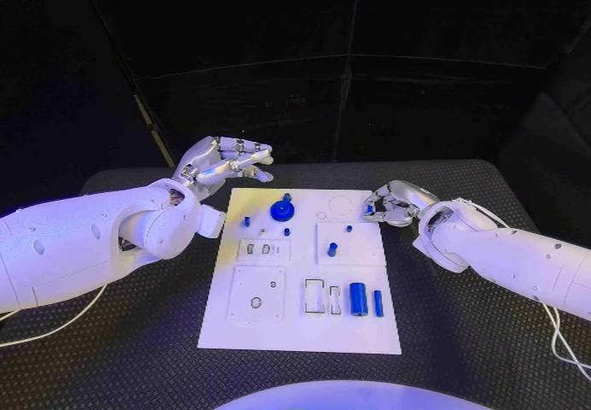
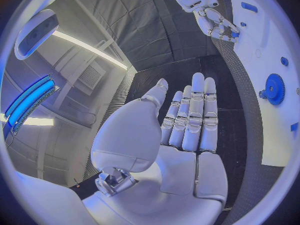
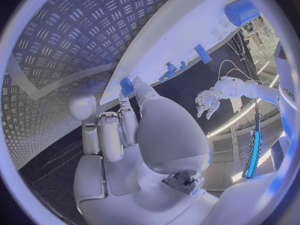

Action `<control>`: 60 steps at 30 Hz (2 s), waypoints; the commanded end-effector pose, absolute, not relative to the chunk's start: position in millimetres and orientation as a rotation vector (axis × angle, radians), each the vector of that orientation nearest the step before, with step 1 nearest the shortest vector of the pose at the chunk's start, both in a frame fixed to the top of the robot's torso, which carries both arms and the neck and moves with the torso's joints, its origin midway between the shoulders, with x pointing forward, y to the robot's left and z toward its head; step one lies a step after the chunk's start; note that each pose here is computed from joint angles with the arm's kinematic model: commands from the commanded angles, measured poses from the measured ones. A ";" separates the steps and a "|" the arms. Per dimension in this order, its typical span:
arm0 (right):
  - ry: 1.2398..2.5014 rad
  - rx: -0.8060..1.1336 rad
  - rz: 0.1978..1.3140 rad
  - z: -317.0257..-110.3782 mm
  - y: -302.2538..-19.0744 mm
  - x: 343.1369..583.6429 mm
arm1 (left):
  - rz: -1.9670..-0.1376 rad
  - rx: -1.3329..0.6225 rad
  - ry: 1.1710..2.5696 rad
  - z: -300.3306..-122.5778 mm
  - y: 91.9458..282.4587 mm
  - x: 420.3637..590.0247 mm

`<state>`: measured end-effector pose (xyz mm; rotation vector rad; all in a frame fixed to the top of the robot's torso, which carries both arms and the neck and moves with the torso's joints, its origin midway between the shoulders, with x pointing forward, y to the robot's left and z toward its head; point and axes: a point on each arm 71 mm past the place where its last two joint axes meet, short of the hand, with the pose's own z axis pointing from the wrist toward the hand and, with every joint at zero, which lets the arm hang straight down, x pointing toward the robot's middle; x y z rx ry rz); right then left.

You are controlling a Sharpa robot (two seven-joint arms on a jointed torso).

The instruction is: Assemble the parts on the task board

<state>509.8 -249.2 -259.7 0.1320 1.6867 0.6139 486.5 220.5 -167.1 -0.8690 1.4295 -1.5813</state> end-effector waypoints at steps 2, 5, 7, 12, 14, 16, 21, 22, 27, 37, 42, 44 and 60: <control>1.679 0.130 0.610 -258.0 -249.8 510.1 | -1.596 -0.864 1.424 -165.4 219.3 486.4; 1.678 0.130 0.609 -258.0 -250.3 510.1 | -1.596 -0.864 1.424 -165.4 219.3 486.5; 1.679 0.131 0.608 -258.0 -250.7 510.0 | -1.596 -0.864 1.424 -165.4 219.3 486.6; 1.682 0.131 0.606 -258.2 -251.5 510.0 | -1.595 -0.864 1.424 -165.5 219.4 486.7; 1.684 0.131 0.606 -258.5 -251.8 510.1 | -1.595 -0.864 1.424 -165.5 219.4 486.8; 1.687 0.130 0.605 -258.7 -251.9 510.2 | -1.595 -0.864 1.424 -165.5 219.3 486.8; 1.689 0.128 0.608 -258.7 -251.2 510.0 | -1.596 -0.864 1.425 -165.6 219.1 486.9; 1.689 0.128 0.609 -258.7 -251.1 510.0 | -1.596 -0.864 1.425 -165.6 219.1 486.9; 1.690 0.128 0.608 -258.8 -251.4 509.9 | -1.595 -0.864 1.425 -165.6 219.2 487.0; 1.684 0.134 0.601 -258.6 -252.8 510.4 | -1.595 -0.864 1.425 -165.7 219.1 487.1; 1.676 0.138 0.597 -258.1 -253.1 510.6 | -1.595 -0.864 1.425 -165.7 219.2 487.1; 1.674 0.140 0.594 -258.0 -253.4 510.6 | -1.595 -0.864 1.425 -165.8 219.3 487.1; 1.654 0.141 0.613 -251.0 -250.0 502.9 | -1.591 -0.865 1.423 -165.9 221.6 487.9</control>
